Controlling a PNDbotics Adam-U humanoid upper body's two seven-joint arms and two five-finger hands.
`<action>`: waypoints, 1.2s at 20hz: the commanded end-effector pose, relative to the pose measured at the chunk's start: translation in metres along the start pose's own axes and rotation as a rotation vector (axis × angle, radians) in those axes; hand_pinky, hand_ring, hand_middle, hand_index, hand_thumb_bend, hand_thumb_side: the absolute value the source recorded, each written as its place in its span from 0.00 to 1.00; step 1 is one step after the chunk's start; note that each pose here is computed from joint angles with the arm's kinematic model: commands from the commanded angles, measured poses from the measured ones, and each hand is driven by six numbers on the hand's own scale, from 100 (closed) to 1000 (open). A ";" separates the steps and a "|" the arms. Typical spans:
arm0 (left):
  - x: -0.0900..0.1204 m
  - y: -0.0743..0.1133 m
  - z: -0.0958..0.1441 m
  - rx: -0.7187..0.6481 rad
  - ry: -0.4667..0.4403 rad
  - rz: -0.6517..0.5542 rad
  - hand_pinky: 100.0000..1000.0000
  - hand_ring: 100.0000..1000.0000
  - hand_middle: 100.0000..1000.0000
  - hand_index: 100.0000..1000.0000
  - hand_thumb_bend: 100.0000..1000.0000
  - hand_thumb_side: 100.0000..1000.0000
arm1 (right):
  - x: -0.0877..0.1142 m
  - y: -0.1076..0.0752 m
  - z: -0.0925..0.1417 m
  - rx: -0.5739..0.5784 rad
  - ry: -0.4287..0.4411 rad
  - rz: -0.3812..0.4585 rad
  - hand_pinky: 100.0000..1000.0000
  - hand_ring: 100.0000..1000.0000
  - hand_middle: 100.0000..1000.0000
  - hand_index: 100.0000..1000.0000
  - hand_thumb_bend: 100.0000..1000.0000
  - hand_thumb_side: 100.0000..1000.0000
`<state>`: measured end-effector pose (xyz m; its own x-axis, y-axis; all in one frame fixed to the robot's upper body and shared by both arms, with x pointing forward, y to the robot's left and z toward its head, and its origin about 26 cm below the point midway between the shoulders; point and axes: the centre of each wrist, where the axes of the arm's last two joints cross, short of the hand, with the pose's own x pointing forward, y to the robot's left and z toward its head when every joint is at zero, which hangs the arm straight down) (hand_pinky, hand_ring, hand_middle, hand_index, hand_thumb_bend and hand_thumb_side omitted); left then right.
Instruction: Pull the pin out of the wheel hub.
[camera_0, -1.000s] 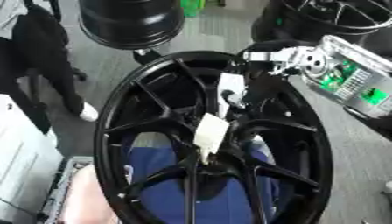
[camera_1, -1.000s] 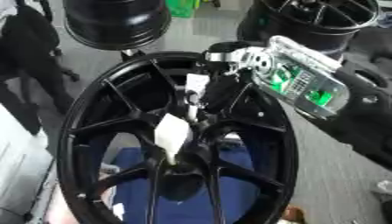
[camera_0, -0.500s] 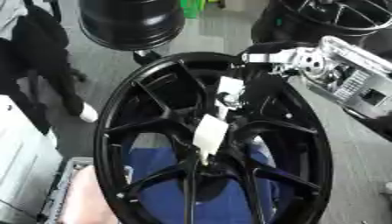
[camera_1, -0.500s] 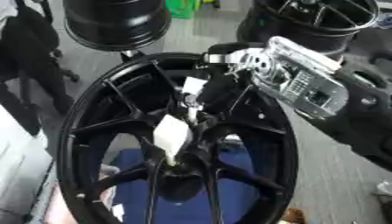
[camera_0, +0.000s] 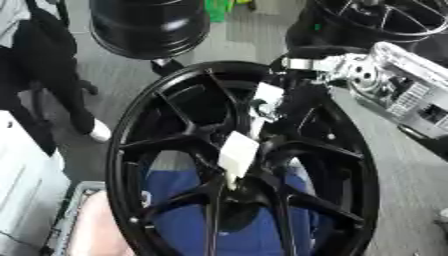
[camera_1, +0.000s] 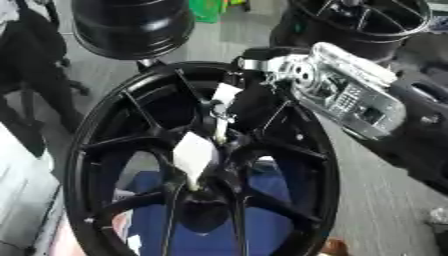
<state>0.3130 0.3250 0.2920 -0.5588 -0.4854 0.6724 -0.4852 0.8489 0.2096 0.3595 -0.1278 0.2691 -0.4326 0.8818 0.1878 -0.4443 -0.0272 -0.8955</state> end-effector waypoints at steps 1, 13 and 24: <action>0.008 0.006 -0.004 0.008 -0.028 -0.002 0.64 0.59 0.54 0.70 0.44 0.52 | 0.003 -0.015 0.017 0.045 0.083 -0.017 0.70 0.57 0.50 0.60 0.07 0.52; 0.007 0.011 -0.005 0.015 -0.037 -0.038 0.64 0.59 0.54 0.70 0.44 0.52 | -0.050 -0.091 0.084 -0.169 0.186 -0.051 0.70 0.54 0.47 0.57 0.00 0.40; 0.011 0.016 -0.007 0.030 -0.057 -0.064 0.64 0.60 0.54 0.70 0.44 0.51 | -0.176 -0.054 0.200 -0.368 0.580 -0.127 0.77 0.63 0.55 0.63 0.00 0.41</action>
<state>0.3098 0.3312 0.2929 -0.5460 -0.5183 0.6582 -0.5150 0.8273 0.2242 0.3156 -0.3676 0.3328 0.1164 0.9794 0.1652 -0.2231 0.1879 -0.9565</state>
